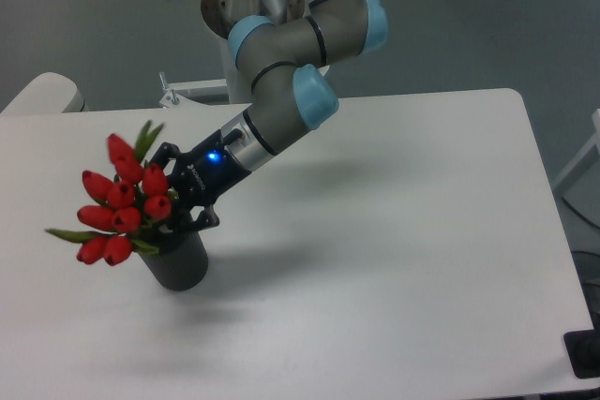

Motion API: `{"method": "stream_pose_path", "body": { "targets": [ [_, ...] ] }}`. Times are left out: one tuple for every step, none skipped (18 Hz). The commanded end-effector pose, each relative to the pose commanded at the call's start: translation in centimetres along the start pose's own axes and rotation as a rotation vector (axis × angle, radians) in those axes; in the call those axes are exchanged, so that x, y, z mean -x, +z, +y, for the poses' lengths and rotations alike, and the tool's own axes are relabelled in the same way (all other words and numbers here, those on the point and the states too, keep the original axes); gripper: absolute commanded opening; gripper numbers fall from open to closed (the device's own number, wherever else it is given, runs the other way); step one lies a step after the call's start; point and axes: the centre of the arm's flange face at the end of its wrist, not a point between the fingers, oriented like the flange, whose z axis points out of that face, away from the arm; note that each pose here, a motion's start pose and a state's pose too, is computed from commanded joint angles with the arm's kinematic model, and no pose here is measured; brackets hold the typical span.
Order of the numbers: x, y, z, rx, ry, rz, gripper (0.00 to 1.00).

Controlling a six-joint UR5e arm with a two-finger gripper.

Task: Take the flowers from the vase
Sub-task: 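Close the gripper on the tulip stems and begin lifting, then lift the gripped tulips up and out of the grey vase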

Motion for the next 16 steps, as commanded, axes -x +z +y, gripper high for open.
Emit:
{"method": "stream_pose_path", "body": {
  "targets": [
    [0.0,0.0,0.0,0.0,0.001,-0.001,0.41],
    [0.0,0.0,-0.1,0.0,0.003,-0.001,0.39],
    [0.0,0.0,-0.1,0.0,0.003,-0.001,0.38],
    [0.1,-0.2,-0.2,-0.001,0.005,-0.004,0.37],
    [0.1,-0.2,-0.2,-0.001,0.004,-0.005,0.36],
    [0.2,-0.3,-0.2,-0.002,0.003,-0.007,0.36],
    [0.3,-0.6,-0.2,-0.003,0.004,-0.012,0.36],
    [0.4,-0.7,-0.1,-0.003,0.001,-0.015,0.36],
    [0.4,-1.0,-0.3,-0.005,0.004,-0.019,0.35],
    [0.5,-1.3,-0.2,-0.006,0.0,-0.024,0.35],
    [0.6,-1.5,-0.1,-0.01,-0.002,-0.028,0.35],
    [0.6,-1.6,-0.2,-0.021,-0.003,-0.027,0.33],
    [0.7,-1.9,-0.2,-0.032,-0.007,-0.029,0.33],
    [0.9,-2.1,-0.3,-0.04,-0.011,-0.032,0.32],
    [0.9,-2.3,-0.2,-0.044,-0.015,-0.033,0.31],
    [0.8,-2.4,-0.4,-0.044,-0.012,-0.035,0.31]
  ]
}}
